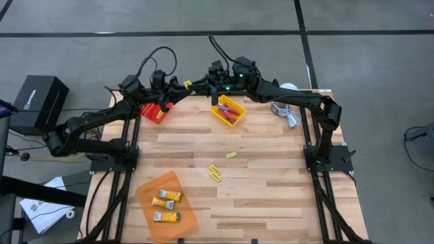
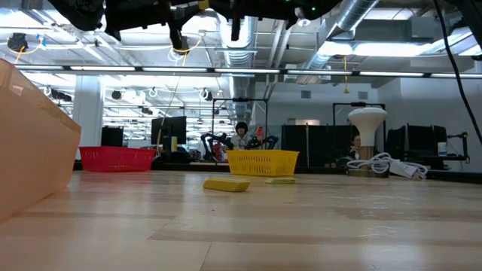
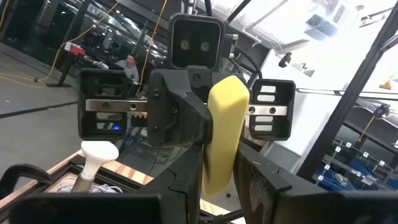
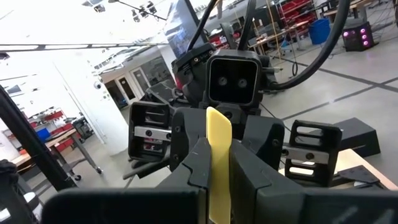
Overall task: Pick & Place School Supplies
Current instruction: Put the yellow eraser into the red bin
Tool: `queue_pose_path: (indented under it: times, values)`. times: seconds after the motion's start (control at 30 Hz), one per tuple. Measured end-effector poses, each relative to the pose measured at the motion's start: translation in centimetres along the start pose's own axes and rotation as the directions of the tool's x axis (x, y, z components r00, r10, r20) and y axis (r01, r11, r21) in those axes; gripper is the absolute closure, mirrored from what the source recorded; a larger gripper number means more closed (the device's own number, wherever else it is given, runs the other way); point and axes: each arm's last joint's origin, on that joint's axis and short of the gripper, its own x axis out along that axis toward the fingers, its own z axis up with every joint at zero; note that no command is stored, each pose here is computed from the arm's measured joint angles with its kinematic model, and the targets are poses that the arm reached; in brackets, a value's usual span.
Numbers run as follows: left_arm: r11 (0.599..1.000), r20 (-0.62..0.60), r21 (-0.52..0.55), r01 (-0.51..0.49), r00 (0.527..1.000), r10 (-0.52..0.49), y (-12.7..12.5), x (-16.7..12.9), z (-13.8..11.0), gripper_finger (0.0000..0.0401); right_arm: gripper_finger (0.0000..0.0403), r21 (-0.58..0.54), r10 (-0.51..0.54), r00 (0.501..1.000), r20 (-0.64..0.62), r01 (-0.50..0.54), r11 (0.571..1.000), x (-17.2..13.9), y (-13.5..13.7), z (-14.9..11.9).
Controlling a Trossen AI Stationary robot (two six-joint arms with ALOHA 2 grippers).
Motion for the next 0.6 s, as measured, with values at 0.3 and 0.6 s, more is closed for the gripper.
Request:
queue_pose_path:
  times: [0.3, 0.6]
  values:
    - [0.997, -0.007, 0.062, -0.043, 0.999, 0.044, 0.29, 0.03, -0.24, 0.0378, 0.0382, 0.001, 0.004, 1.0, -0.005, -0.004, 1.0, -0.12, -0.32, 0.02]
    - [0.994, 0.008, 0.075, -0.083, 0.997, 0.083, 0.47, 0.01, -0.26, 0.0378, 0.0382, 0.003, -0.001, 1.0, -0.003, 0.001, 1.0, -0.34, -0.69, 0.2]
